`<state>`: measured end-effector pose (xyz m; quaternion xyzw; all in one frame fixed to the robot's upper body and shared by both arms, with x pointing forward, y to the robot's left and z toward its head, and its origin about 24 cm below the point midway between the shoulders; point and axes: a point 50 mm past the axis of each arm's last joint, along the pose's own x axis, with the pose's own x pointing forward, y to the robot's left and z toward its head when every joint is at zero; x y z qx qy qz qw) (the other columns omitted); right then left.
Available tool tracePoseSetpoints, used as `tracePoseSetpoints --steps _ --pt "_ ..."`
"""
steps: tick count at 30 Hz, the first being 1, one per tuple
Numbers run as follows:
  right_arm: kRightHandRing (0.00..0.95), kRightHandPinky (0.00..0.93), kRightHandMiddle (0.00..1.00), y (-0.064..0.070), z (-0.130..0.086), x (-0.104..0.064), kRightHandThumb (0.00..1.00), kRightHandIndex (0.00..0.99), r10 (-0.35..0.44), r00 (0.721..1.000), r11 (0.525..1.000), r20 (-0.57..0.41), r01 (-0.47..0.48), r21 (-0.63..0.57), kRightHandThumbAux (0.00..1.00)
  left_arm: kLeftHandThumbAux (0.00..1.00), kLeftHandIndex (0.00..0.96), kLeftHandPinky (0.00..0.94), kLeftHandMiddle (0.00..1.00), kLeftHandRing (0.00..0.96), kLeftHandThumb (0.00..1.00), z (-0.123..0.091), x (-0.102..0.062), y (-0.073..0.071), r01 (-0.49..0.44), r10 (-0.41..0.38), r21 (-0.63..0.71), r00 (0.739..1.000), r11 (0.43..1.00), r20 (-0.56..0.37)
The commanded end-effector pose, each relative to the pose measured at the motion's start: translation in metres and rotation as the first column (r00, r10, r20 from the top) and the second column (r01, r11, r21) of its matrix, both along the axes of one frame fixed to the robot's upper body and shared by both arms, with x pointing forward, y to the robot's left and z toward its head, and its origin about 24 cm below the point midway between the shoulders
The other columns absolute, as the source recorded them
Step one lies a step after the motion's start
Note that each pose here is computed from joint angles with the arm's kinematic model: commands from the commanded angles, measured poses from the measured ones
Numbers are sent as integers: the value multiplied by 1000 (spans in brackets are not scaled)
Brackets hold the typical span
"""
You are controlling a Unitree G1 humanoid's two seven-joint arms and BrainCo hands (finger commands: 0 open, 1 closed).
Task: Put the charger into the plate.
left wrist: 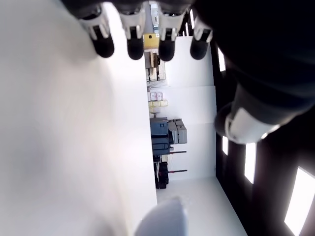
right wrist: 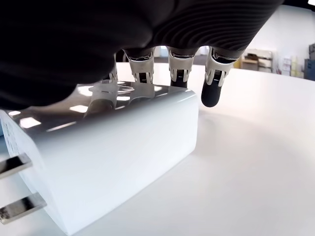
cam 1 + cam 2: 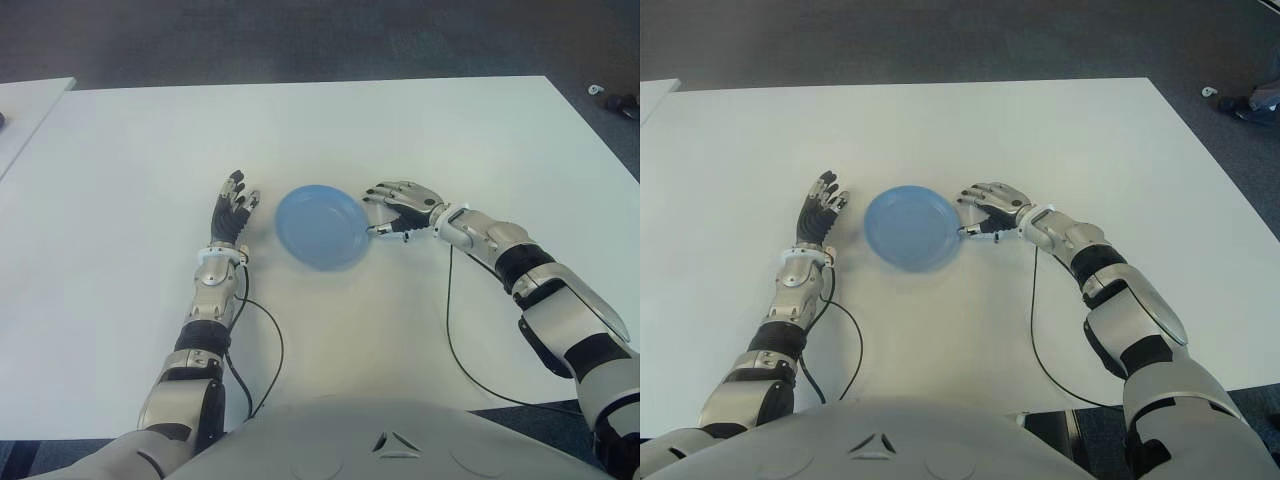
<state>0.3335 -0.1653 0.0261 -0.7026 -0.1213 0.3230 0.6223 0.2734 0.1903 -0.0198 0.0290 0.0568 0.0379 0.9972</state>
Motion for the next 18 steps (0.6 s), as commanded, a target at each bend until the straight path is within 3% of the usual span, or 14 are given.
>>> tracePoseSetpoints --steps 1,18 --pt "0 0 0 -5 3 3 370 0 -37 999 999 0 37 9 71 619 0 17 23 8 9 -19 -13 -3 40 -42 -22 994 999 -99" --pt "0 0 0 -10 7 4 370 0 -74 997 995 -1 74 61 75 607 5 25 42 22 0 -21 -12 -1 47 -49 -20 994 999 -94"
